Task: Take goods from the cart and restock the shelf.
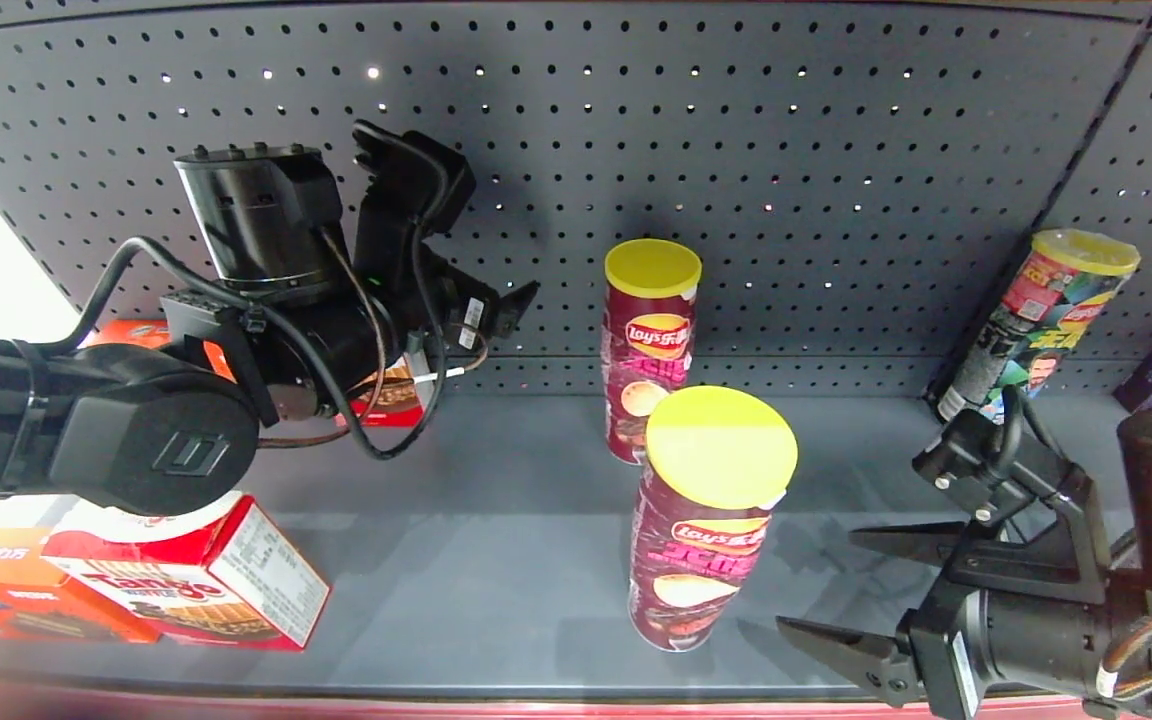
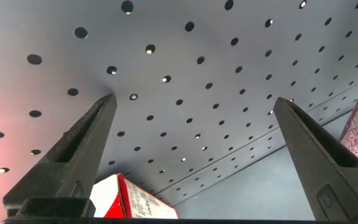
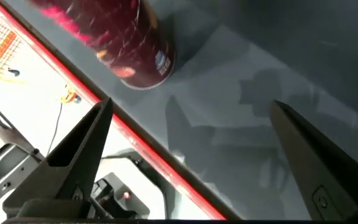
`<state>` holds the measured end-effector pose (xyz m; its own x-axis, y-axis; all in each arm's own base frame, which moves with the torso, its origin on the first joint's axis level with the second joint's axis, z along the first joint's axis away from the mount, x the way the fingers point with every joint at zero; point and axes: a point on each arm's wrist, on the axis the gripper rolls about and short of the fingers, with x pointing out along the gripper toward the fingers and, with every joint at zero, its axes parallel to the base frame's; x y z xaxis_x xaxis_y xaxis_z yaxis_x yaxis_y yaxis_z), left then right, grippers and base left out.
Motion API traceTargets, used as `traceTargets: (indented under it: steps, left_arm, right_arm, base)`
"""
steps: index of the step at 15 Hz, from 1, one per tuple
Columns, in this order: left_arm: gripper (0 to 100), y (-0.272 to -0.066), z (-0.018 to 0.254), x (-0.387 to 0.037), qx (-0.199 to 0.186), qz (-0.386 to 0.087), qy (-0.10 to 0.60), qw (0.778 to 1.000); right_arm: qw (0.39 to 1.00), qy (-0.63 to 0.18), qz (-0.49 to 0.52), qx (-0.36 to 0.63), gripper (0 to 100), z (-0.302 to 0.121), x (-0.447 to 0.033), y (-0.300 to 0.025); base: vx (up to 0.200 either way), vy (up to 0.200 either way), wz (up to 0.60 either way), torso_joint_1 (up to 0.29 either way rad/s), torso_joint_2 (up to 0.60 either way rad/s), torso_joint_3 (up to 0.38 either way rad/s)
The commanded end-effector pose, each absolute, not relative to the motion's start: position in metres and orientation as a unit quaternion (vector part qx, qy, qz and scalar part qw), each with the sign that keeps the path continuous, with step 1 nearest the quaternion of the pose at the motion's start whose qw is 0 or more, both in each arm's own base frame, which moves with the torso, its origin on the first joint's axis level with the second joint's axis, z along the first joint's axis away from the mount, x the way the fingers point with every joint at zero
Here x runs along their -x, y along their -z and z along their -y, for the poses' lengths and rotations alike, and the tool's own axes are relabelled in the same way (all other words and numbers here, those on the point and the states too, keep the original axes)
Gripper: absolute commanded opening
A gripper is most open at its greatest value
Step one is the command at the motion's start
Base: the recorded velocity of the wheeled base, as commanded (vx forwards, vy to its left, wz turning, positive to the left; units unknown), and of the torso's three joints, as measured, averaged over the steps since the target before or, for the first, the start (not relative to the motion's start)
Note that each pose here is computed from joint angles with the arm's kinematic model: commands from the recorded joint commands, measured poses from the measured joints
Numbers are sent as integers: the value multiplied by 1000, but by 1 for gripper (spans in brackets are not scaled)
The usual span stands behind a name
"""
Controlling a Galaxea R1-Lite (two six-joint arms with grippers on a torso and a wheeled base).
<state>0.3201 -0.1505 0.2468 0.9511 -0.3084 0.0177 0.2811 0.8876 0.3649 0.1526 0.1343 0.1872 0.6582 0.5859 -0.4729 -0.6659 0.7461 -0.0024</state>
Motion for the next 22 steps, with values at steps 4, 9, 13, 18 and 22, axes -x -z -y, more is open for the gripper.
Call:
traceTargets:
  steps: [4, 9, 13, 18, 22]
  left_arm:
    - [100, -248, 152, -323, -180, 41, 152, 971]
    - [100, -248, 154, -327, -180, 43, 151, 971]
    - [100, -248, 154, -328, -180, 43, 151, 971]
    - [100, -247, 155, -329, -179, 45, 151, 971]
    - [100, -247, 155, -329, -179, 45, 151, 971]
  right_arm:
    - [906, -333, -246, 92, 100, -137, -164, -179]
    - [907, -330, -246, 92, 100, -144, -175, -182]
    - [905, -335, -244, 102, 100, -151, -182, -182]
    - [903, -335, -248, 104, 100, -155, -187, -180]
    - [905, -332, -247, 103, 100, -152, -185, -181]
  base:
    - [0, 0, 0, 0, 0, 0]
    - [0, 0, 0, 0, 0, 0]
    - [0, 0, 0, 0, 0, 0]
    - [0, 0, 0, 0, 0, 0]
    - [0, 0, 0, 0, 0, 0]
